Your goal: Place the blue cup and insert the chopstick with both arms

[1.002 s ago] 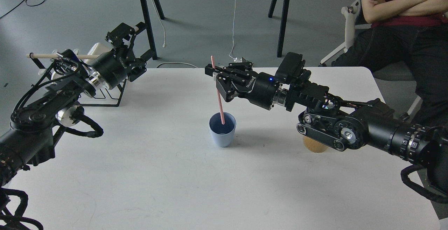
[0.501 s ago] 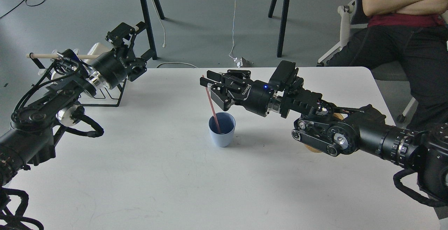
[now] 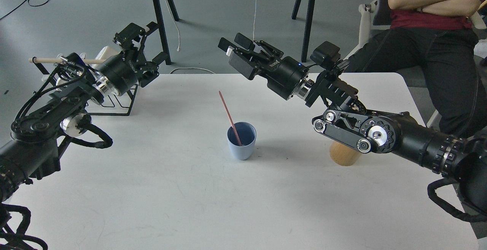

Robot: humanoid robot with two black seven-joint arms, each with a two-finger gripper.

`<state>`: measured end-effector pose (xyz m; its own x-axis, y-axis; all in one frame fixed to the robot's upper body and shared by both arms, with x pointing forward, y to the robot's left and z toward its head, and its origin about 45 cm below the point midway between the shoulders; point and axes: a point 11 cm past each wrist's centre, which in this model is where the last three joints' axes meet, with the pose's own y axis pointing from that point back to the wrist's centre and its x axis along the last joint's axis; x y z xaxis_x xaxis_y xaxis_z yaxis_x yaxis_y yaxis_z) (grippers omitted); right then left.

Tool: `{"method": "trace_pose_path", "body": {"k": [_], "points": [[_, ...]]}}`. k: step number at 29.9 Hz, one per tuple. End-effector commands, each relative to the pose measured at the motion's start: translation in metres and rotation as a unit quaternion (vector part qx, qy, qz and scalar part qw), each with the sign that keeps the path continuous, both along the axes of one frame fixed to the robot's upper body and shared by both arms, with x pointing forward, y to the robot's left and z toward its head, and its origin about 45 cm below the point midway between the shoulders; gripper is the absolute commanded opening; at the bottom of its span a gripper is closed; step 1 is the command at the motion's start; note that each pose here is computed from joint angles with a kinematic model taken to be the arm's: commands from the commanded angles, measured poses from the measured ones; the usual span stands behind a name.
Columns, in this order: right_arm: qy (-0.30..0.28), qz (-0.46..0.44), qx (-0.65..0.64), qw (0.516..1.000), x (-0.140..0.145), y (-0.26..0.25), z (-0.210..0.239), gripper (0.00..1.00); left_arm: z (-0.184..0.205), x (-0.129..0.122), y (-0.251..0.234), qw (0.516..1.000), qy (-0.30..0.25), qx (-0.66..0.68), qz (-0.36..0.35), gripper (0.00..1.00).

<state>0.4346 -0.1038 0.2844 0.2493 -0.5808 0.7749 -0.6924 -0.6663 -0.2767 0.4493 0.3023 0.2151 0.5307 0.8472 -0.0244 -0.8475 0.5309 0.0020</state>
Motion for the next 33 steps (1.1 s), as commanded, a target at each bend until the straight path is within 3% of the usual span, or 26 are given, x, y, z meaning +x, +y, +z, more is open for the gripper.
{"method": "trace_pose_path", "body": {"k": [1,7,9,15,18,24,33], "points": [[0.055,-0.059,0.116,0.990,0.016,-0.039,0.026,0.67,0.012,0.003,0.013,1.000,-0.011,-0.019,0.019,0.98],[0.143,-0.082,0.276,0.947,0.025,-0.097,0.066,0.68,0.027,0.008,0.021,0.999,-0.029,-0.032,0.031,0.98],[0.185,-0.065,0.312,0.930,0.023,-0.111,0.067,0.72,0.031,0.009,0.023,0.998,-0.033,-0.039,0.037,0.98],[0.333,0.061,0.426,0.839,0.002,-0.142,0.037,0.95,0.039,0.010,0.034,0.996,-0.045,-0.059,0.055,0.98],[0.368,0.135,0.439,0.809,-0.016,-0.151,0.030,0.97,0.049,0.009,0.053,0.994,-0.052,-0.066,0.075,0.98],[0.376,0.139,0.459,0.793,-0.023,-0.158,0.016,0.99,0.052,0.009,0.060,0.991,-0.053,-0.089,0.089,0.98],[0.351,0.150,0.482,0.788,-0.018,-0.159,0.032,0.99,0.025,-0.003,0.062,0.991,-0.026,-0.091,0.094,0.99]]}}
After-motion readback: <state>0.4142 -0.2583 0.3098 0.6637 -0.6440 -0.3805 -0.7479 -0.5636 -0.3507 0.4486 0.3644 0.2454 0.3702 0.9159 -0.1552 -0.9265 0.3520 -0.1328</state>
